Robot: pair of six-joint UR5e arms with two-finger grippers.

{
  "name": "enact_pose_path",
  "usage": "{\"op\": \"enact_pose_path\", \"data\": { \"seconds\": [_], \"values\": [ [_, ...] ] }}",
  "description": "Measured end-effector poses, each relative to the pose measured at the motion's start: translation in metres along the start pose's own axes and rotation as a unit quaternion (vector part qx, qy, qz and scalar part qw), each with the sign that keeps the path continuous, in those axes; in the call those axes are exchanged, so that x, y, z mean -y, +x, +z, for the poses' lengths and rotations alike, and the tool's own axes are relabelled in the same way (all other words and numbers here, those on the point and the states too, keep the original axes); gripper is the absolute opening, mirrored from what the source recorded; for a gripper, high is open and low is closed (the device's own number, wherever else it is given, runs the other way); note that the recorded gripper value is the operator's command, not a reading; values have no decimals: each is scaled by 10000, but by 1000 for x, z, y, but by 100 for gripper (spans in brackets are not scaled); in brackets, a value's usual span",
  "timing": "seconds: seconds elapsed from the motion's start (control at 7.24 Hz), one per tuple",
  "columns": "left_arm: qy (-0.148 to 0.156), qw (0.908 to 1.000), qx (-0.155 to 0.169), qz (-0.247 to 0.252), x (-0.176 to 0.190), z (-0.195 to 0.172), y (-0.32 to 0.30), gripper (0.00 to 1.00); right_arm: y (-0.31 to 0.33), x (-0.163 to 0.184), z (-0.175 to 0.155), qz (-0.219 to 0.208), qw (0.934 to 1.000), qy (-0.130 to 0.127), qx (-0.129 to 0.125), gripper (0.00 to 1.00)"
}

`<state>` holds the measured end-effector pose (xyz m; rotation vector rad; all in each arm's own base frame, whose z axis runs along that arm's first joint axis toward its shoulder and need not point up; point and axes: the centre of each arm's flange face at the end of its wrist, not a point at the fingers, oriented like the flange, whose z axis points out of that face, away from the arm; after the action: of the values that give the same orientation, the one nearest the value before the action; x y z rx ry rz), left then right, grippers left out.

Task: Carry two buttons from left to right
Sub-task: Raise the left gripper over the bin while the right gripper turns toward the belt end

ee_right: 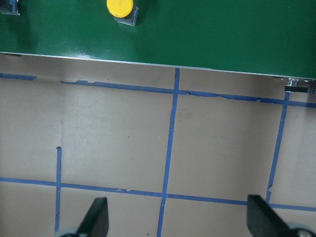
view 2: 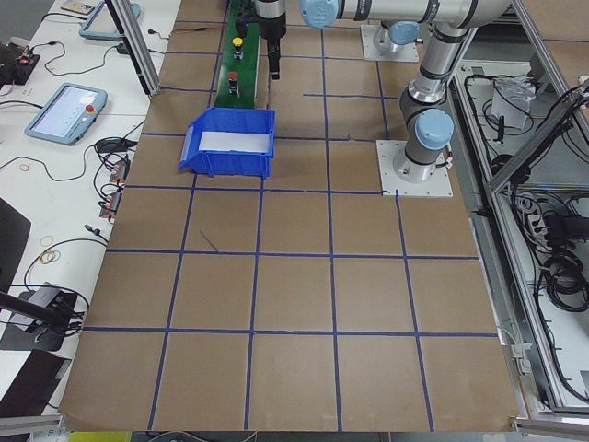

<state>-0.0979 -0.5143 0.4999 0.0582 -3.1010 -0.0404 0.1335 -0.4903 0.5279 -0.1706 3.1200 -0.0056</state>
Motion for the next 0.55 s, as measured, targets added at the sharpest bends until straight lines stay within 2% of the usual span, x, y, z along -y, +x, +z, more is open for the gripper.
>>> {"op": "enact_pose_path", "data": {
  "seconds": [0.55],
  "values": [
    [109, 9998, 133, 90, 0, 1, 15, 100, 6, 3, 3, 34, 10000, -20, -3, 100]
  ]
}}
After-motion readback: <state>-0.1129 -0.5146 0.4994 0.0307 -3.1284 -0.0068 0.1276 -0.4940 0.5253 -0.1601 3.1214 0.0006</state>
